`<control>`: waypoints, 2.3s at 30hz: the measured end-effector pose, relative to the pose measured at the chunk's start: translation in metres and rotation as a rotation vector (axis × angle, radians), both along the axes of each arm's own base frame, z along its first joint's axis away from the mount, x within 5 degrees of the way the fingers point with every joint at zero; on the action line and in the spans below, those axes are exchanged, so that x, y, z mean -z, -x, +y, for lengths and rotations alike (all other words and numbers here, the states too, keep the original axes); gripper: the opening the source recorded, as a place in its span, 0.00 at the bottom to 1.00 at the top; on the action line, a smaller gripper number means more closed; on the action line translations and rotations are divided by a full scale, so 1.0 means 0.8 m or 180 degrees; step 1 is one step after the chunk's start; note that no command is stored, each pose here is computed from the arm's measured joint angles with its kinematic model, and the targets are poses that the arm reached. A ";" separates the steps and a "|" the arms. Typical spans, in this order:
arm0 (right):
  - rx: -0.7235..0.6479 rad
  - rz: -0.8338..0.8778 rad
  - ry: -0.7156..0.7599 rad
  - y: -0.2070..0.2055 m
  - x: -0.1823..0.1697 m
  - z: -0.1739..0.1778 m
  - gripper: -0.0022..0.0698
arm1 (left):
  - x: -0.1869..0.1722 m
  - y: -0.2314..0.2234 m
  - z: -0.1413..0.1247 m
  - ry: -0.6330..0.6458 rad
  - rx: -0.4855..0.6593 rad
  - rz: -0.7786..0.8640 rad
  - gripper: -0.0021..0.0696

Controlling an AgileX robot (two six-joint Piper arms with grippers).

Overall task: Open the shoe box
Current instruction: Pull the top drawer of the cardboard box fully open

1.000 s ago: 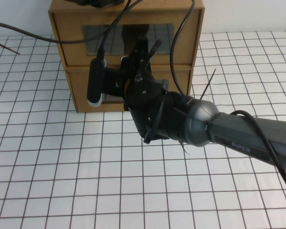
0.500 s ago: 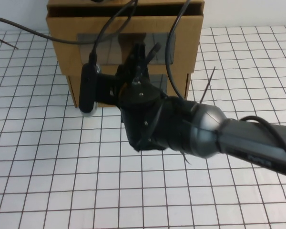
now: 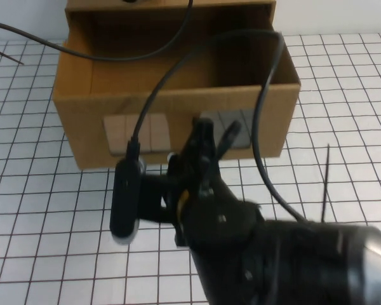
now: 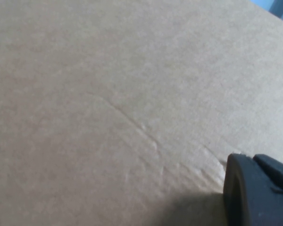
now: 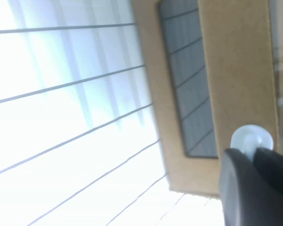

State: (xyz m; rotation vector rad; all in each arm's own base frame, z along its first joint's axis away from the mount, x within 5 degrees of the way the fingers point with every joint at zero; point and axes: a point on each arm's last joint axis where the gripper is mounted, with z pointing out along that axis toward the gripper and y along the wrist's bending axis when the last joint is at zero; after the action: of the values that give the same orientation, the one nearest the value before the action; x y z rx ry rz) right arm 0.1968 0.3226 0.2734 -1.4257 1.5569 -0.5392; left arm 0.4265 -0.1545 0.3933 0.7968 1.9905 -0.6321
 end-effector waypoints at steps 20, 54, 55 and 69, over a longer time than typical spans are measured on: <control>0.0279 0.0634 -0.0684 0.083 -0.039 -0.029 0.34 | -0.035 0.022 0.002 -0.0028 0.0141 -0.0056 0.02; 0.2396 0.0514 -0.3230 0.069 -0.145 -0.368 0.01 | -0.030 0.334 0.118 0.0085 -0.1087 -0.1430 0.02; 0.2354 0.0552 -0.3281 0.073 -0.135 -0.368 0.01 | -0.019 0.347 0.124 0.0123 -0.1174 -0.1529 0.02; 0.1494 0.0640 -0.4277 0.128 -0.004 -0.362 0.01 | 0.147 0.468 0.162 0.0401 -0.1479 -0.1895 0.02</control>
State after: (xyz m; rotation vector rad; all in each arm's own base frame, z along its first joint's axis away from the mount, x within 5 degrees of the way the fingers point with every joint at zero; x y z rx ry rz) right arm 0.0946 0.0333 0.2764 -0.0825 1.8061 0.4138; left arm 0.0521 -0.0246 0.2753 0.3602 1.4888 -0.2051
